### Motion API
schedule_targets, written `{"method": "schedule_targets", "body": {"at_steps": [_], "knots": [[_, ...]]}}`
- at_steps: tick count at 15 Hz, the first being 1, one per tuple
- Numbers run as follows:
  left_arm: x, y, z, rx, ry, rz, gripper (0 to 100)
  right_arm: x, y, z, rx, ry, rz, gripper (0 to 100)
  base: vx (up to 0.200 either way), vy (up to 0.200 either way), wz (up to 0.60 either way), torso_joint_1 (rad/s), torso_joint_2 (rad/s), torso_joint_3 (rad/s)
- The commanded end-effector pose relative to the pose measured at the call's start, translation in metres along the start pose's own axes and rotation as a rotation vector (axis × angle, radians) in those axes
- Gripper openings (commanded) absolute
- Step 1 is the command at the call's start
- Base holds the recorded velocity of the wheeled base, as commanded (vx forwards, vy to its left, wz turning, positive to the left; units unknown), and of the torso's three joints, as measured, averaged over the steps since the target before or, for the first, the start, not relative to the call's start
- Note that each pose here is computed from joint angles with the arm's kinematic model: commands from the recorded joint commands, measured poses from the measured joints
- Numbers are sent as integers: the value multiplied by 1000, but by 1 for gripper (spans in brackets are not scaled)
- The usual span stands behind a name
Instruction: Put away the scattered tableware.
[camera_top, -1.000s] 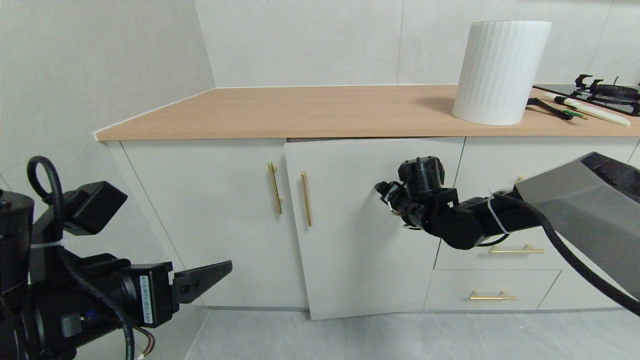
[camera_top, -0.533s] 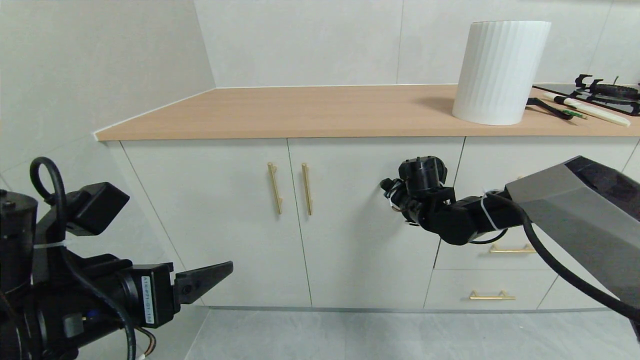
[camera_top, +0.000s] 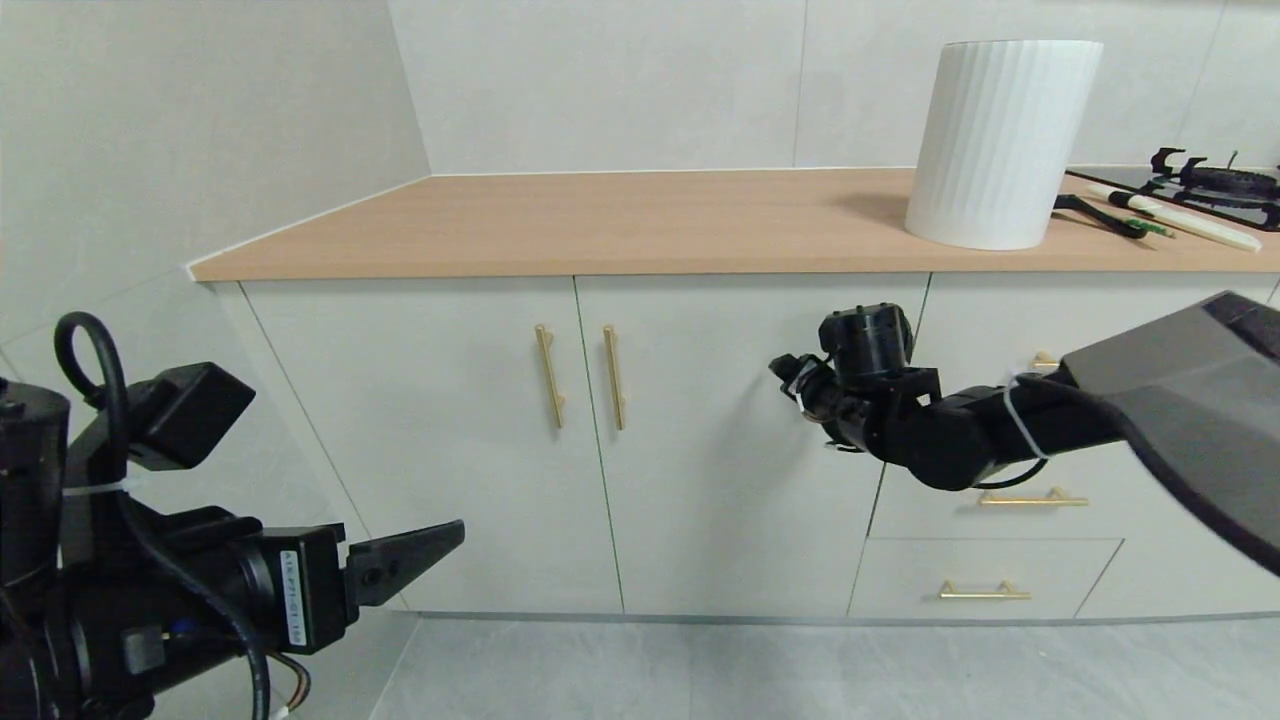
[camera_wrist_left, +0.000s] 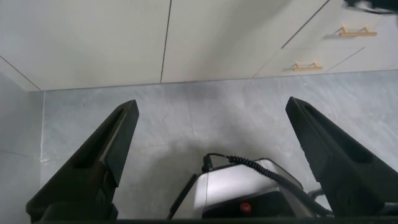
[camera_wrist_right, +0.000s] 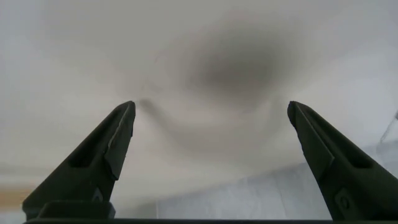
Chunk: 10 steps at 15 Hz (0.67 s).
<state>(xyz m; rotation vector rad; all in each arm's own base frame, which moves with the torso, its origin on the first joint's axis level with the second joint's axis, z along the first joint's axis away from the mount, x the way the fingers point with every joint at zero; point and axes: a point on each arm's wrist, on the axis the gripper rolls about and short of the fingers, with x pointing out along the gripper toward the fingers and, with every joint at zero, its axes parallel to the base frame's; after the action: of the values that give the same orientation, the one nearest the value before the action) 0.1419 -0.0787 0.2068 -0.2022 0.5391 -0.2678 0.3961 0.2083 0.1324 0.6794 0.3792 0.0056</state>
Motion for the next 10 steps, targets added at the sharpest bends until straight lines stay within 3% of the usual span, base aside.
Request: {"method": "schedule_targets", "body": {"at_steps": [1,3,6,9,10], "knots": [[-5,0,1,-3,-20,-6,100,-86,10,37,-44,42,142,100,0,0,0,0,0,0],[-17,2,4,-6,-66,-21,100,-148,2,58,-160,-2,195,100,0,0,0,0,0,0],[-45,15,-2,11,-159,-9,100,-257,-41,74,-363,-110,258,100,0,0,0,0,0,0],[-81,36,-41,35,-246,-6,100,-325,-86,70,-438,-222,303,100,0,0,0,0,0,0],[-95,43,-54,41,-305,-6,100,-345,-101,68,-459,-266,314,100,0,0,0,0,0,0]]}}
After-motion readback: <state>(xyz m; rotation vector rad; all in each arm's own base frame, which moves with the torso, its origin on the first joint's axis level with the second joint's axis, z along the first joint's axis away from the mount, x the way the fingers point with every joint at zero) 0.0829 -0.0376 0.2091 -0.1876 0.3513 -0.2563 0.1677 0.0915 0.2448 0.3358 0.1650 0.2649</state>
